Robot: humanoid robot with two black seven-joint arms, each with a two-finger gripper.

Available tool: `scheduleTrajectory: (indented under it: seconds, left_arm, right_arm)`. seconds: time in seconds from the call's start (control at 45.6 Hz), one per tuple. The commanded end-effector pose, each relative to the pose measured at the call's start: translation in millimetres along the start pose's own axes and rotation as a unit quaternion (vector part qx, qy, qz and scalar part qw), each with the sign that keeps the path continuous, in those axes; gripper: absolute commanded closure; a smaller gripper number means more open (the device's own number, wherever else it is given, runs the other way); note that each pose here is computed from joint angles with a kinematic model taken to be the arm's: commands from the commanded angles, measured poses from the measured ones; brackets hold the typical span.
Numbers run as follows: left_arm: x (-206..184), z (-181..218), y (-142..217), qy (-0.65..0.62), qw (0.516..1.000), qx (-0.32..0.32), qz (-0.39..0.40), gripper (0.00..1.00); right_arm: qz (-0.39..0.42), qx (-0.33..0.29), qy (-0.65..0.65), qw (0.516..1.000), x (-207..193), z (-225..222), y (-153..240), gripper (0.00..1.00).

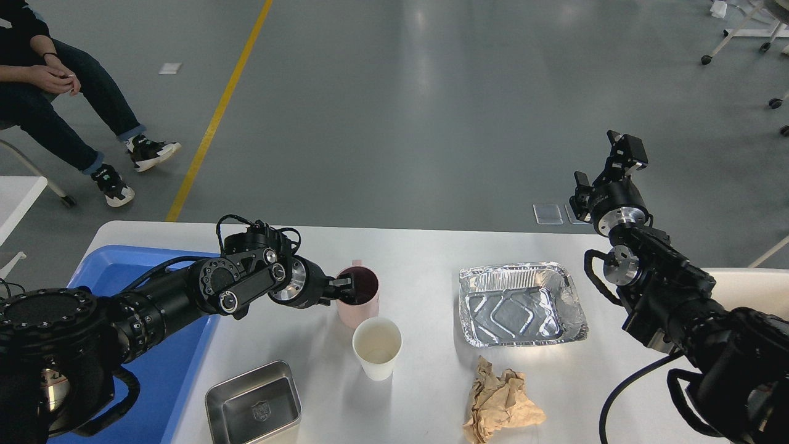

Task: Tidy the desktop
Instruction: 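Grasp the pink mug rim with the left gripper, then lift the pink mug and carry it over the blue bin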

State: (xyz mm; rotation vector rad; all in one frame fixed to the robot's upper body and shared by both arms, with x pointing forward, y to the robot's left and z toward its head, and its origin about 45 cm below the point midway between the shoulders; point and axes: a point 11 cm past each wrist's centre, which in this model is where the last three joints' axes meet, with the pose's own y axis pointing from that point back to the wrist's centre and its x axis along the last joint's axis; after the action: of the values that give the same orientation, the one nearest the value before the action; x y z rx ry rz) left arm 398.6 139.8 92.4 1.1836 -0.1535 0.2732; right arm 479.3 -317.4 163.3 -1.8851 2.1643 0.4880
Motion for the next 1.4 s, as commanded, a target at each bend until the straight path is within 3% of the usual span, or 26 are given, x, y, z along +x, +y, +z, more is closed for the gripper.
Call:
scheduleTrajectory:
  seconds: [0.0,0.044,0.482,0.724,0.877,1.074,1.228,1.381]
  left_arm:
    - [0,2,-2,-0.002,1.000,0.004,0.001,0.88]
    - [1,5,-1,-0.005,1.000,0.003,0.002,1.00]
    - [17,-1,10,-0.016,1.000,0.015,0.018,1.00]
    - [49,-5,38,-0.015,0.999,0.013,0.041,1.00]
    - [86,-1,86,-0.037,0.998,0.009,0.050,1.00]
    - [132,1,175,-0.059,0.996,-0.002,0.074,1.00]
    - [156,-28,260,-0.062,0.994,0.032,0.080,1.00]
    - [178,-65,333,-0.028,0.986,0.055,0.153,1.00]
  right_arm:
    - [-0.001,0.001,0.000,1.000,-1,-1,-1,0.00]
    - [0.000,0.000,0.000,1.000,0,0,0,0.00]
    - [0.000,0.002,0.001,1.000,-1,-2,-1,0.00]
    - [-0.001,0.003,0.001,1.000,-3,-4,-2,0.00]
    - [0.001,0.006,0.003,1.000,0,-9,-3,0.00]
    - [0.003,0.010,0.005,1.000,4,-13,-4,0.00]
    - [0.001,0.016,0.006,1.000,2,-20,-7,0.00]
    - [-0.001,0.020,0.006,1.000,0,-25,-10,0.00]
